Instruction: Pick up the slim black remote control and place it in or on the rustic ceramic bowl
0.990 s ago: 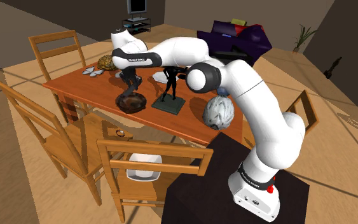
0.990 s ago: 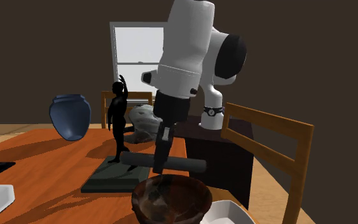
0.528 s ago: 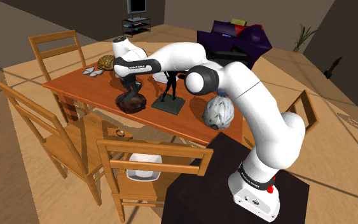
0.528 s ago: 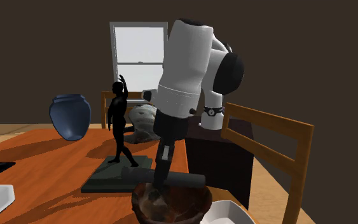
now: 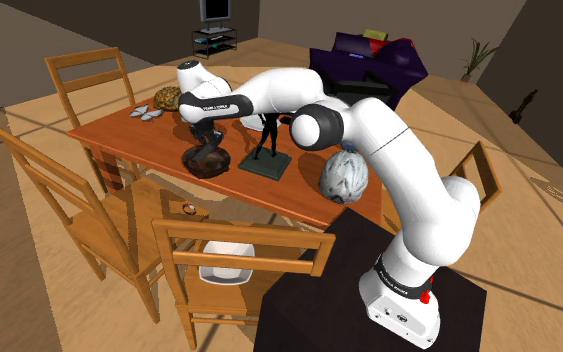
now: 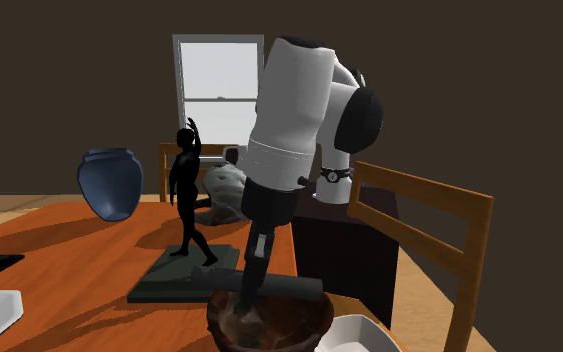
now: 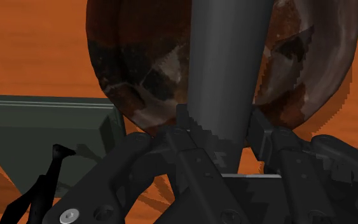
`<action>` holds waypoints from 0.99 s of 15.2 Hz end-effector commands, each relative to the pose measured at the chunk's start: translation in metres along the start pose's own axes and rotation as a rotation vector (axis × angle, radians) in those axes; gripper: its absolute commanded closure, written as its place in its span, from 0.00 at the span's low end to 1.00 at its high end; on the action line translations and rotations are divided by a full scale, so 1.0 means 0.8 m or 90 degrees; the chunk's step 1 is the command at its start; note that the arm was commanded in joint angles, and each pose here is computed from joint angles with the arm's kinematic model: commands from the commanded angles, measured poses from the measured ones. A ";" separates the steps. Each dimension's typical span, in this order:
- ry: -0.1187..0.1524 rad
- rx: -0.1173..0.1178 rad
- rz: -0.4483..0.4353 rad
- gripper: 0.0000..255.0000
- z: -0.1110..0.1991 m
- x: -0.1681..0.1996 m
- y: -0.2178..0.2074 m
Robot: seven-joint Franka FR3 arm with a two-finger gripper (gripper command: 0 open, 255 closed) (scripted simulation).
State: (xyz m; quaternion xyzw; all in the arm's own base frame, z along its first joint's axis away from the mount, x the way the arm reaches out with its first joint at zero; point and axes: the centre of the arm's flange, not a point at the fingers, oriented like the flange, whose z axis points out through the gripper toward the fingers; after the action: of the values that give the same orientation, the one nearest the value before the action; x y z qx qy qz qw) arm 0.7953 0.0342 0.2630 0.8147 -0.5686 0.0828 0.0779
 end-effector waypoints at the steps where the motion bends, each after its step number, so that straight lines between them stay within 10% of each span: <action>1: 0.000 0.000 0.000 0.00 0.000 0.000 0.000; 15: 0.000 0.000 0.000 0.00 -0.063 0.000 0.000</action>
State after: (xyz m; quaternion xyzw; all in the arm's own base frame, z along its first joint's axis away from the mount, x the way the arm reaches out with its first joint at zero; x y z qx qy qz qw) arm 0.7930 0.0451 0.3116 0.8147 -0.5686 0.0830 0.0777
